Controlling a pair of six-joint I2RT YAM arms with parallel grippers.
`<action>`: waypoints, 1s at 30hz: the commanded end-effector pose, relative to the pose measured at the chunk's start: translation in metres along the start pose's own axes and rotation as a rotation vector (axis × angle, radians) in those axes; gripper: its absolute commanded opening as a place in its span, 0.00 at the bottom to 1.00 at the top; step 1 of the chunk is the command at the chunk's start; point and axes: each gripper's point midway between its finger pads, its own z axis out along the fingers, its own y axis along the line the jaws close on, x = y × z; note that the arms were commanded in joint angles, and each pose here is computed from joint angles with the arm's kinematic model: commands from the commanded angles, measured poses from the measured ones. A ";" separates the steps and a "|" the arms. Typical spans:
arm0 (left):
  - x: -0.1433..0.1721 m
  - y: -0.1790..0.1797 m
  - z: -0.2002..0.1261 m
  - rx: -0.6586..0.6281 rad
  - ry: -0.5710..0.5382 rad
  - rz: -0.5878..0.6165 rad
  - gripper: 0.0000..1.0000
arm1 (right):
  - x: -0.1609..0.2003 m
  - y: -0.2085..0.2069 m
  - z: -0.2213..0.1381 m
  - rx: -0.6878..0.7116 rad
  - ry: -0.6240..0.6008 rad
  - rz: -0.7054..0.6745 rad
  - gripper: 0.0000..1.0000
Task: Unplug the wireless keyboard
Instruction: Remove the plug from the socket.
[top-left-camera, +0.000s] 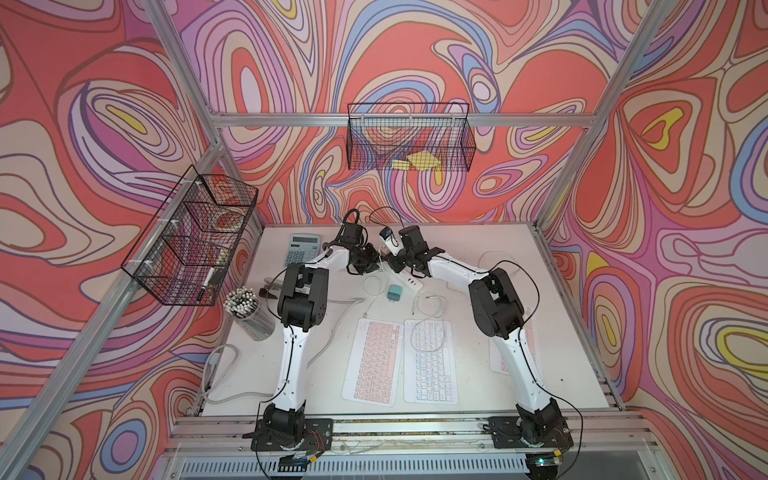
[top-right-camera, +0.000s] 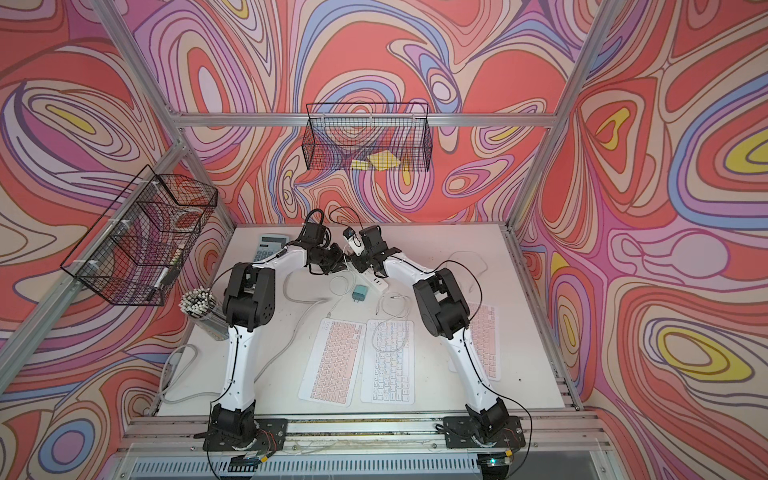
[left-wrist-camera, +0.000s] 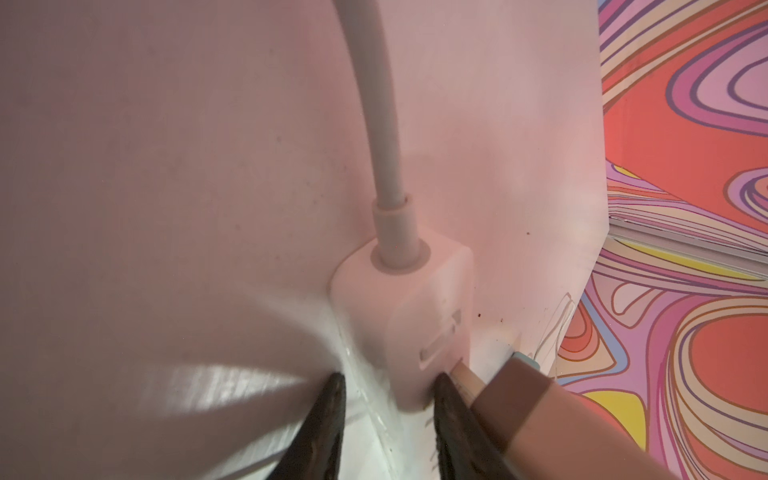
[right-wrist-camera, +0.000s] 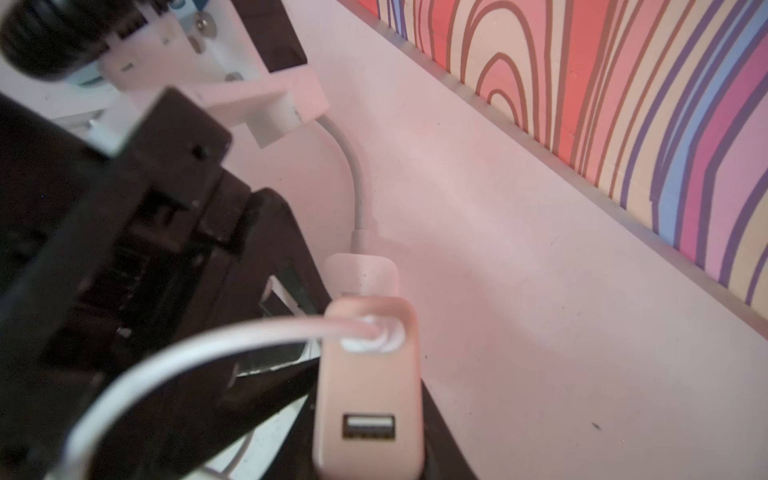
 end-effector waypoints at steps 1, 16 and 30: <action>0.040 0.083 0.051 -0.237 0.078 -0.055 0.37 | 0.004 0.109 0.003 -0.278 0.051 -0.098 0.08; 0.016 0.031 0.011 -0.001 0.020 -0.003 0.37 | -0.014 0.044 -0.030 -0.331 -0.074 0.190 0.08; 0.008 0.006 -0.064 0.111 -0.050 0.127 0.39 | -0.027 0.023 -0.057 -0.322 -0.187 0.273 0.08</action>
